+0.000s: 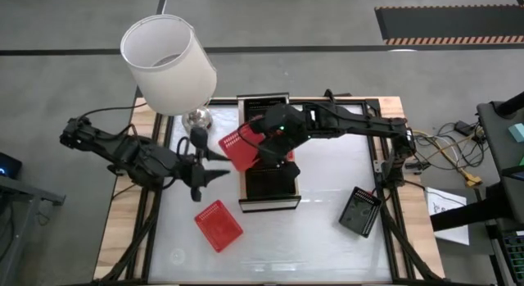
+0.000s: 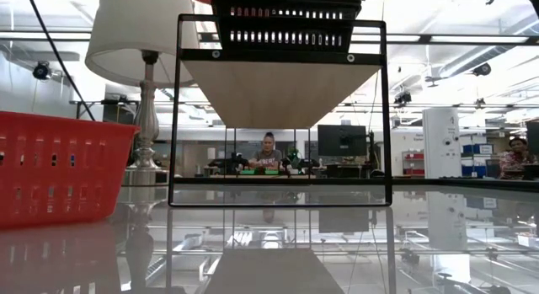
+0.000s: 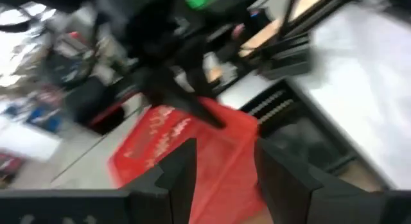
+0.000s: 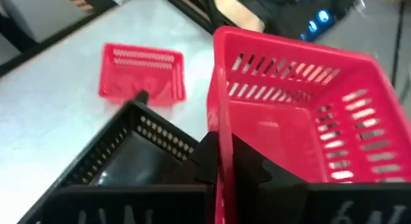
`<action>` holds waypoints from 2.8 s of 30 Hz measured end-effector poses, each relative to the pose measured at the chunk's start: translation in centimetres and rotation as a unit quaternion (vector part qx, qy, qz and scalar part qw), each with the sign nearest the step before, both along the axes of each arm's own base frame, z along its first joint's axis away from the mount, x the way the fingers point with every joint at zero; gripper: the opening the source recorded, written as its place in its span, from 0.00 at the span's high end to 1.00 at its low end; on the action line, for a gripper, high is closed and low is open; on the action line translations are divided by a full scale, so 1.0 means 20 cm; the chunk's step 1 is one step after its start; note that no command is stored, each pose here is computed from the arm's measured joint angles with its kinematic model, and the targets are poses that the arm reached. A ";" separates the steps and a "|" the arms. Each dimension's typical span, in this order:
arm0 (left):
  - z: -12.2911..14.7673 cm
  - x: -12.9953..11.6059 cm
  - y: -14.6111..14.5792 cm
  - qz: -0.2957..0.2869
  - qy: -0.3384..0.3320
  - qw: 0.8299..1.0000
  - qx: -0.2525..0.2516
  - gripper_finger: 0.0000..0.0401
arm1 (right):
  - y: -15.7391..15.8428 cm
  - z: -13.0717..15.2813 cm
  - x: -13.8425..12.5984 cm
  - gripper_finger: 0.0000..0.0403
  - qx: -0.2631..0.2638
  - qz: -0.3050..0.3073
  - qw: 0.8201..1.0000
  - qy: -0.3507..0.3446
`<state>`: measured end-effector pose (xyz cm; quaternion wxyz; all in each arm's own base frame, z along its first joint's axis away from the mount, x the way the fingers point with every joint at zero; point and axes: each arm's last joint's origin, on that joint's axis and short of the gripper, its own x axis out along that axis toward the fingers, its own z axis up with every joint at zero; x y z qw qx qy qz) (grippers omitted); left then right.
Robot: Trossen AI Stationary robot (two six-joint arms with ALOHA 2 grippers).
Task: Stack baskets on shelf by color
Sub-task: Stack the red bin on the red bin on the shelf
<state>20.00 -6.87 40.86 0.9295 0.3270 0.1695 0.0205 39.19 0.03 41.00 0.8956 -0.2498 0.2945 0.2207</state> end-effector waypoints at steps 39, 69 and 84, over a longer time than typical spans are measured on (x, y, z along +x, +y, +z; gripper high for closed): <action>-0.47 -0.01 0.05 0.202 -0.121 0.971 -0.048 0.65 | 0.10 -0.31 -0.16 0.98 0.029 -0.277 0.960 -0.021; -0.47 -0.01 0.05 0.205 -0.126 0.969 -0.049 0.66 | -0.03 -0.40 -0.09 0.98 0.065 -0.254 0.965 0.022; -0.49 -0.01 0.05 0.205 -0.123 0.970 -0.047 0.66 | -0.03 -0.42 -0.08 0.87 0.068 -0.259 0.963 0.028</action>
